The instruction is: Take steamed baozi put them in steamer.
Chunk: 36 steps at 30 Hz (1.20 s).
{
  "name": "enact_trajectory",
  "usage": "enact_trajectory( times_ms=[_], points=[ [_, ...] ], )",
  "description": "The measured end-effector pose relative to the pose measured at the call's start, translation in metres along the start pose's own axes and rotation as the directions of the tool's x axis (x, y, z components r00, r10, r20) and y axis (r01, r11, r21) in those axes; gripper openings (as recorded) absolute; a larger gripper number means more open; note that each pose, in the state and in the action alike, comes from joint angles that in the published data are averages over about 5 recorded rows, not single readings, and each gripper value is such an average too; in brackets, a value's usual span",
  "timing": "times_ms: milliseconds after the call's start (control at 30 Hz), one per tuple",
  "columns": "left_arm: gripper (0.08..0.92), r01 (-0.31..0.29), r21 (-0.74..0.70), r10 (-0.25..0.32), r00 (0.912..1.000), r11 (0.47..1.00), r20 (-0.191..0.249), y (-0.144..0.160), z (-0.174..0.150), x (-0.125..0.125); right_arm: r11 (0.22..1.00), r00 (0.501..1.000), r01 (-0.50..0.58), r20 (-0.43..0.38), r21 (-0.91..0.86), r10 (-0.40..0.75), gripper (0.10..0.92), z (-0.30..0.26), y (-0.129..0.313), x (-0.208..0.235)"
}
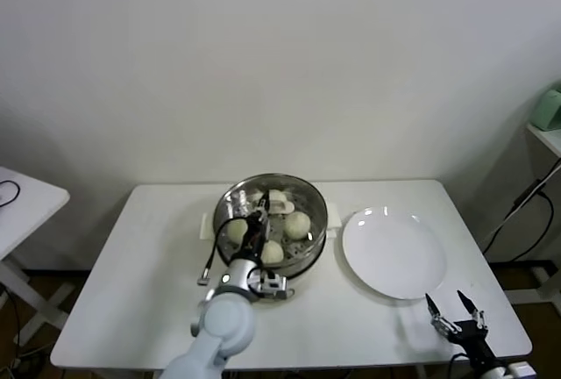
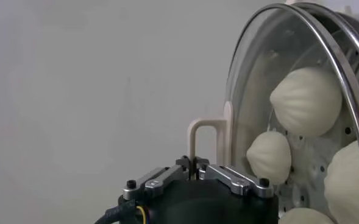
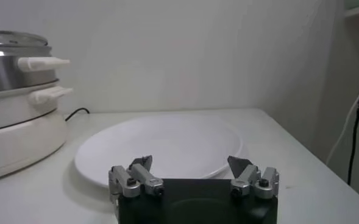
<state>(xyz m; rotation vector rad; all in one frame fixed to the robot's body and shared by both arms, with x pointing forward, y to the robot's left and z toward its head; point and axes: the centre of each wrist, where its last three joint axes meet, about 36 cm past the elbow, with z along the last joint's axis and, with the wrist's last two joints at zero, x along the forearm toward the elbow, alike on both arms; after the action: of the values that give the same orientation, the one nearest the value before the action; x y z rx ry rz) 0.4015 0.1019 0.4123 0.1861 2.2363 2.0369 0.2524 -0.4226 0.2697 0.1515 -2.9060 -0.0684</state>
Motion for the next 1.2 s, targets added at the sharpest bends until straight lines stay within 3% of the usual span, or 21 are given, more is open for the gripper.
enact_trajectory(
  times_ms=[867,967,1200],
  points=[
    [0.139,0.012,-0.079,-0.012,0.9999,0.997,-0.003,-0.011,0.005,0.001,1.000,1.000,0.006,0.015,0.001,-0.006,0.823,0.003,0.002,-0.002],
    [0.187,0.015,-0.072,-0.015,0.9999,0.997,0.001,-0.010,0.003,0.002,1.000,1.000,0.008,0.014,0.002,-0.008,0.823,0.003,0.002,-0.002],
    [0.390,0.029,-0.057,-0.029,0.9996,0.998,0.004,-0.006,0.005,0.003,1.000,1.000,0.009,0.013,0.003,-0.009,0.823,0.003,0.002,-0.002]
  ],
)
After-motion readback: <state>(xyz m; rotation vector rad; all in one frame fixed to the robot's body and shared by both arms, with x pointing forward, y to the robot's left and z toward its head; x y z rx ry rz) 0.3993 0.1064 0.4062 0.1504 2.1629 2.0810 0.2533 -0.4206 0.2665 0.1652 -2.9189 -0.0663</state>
